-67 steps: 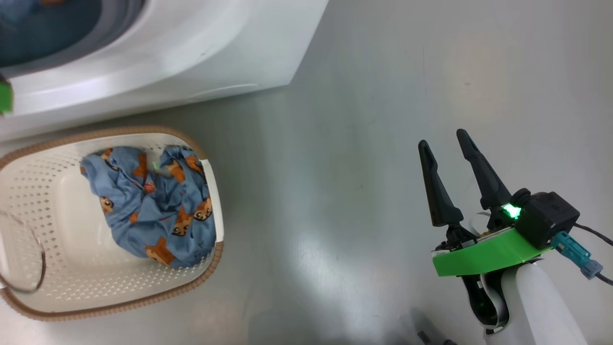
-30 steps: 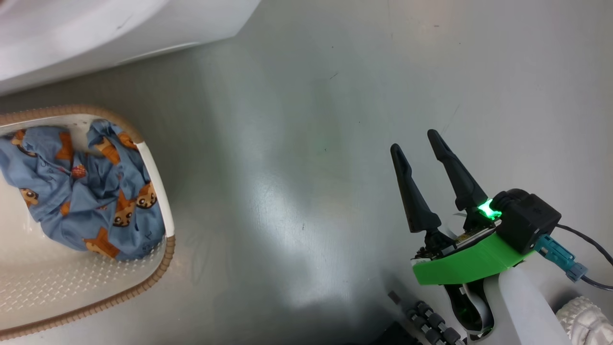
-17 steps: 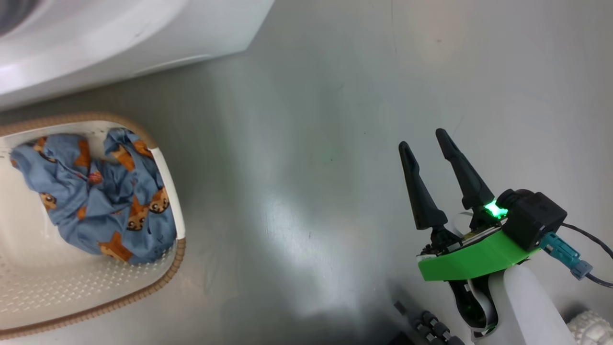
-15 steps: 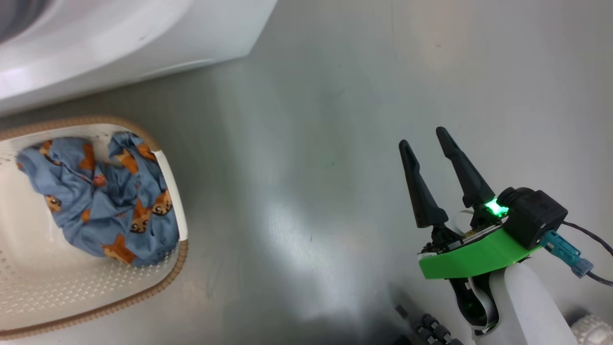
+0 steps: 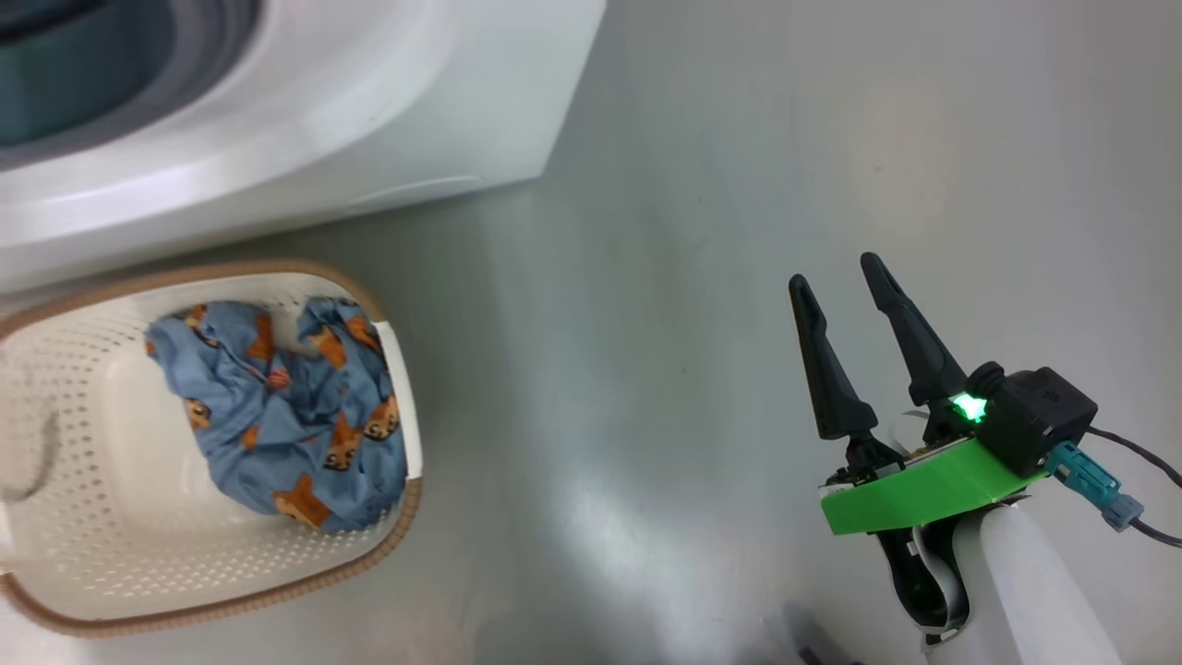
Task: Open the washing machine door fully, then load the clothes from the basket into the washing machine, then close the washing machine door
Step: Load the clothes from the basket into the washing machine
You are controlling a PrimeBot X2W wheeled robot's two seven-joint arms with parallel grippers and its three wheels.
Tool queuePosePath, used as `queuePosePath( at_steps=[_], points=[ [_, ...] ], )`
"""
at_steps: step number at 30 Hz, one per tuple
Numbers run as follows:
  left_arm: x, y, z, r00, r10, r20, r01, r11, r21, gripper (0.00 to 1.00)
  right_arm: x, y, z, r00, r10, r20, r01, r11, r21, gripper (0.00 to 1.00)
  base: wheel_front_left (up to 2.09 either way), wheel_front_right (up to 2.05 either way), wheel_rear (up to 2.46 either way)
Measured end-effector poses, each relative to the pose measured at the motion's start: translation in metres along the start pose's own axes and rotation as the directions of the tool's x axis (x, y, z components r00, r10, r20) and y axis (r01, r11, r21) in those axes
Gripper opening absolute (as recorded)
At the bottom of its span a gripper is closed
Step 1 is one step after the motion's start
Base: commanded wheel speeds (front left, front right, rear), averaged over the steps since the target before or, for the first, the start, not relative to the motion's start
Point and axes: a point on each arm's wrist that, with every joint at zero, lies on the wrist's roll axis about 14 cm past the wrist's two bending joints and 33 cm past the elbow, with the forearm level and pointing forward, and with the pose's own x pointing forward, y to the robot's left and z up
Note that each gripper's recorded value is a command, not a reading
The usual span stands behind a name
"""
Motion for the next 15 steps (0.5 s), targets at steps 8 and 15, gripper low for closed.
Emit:
queuePosePath(
  at_steps=[8, 15],
  points=[
    [-0.036, -0.012, 0.013, 0.999, 0.017, 0.032, -0.015, 0.999, -0.043, 1.0, -0.002, 0.007, 0.021, 0.999, 0.013, 0.048, -0.013, 1.0, -0.005, 1.0, 0.0, 0.0, 0.0],
    [-0.081, -0.012, 0.046, 0.991, 0.062, 0.119, -0.055, 0.997, -0.058, 1.0, -0.016, 0.014, 0.038, 0.997, 0.028, 0.077, -0.025, 0.999, -0.032, 1.0, 0.0, 0.0, 0.0]
  ],
)
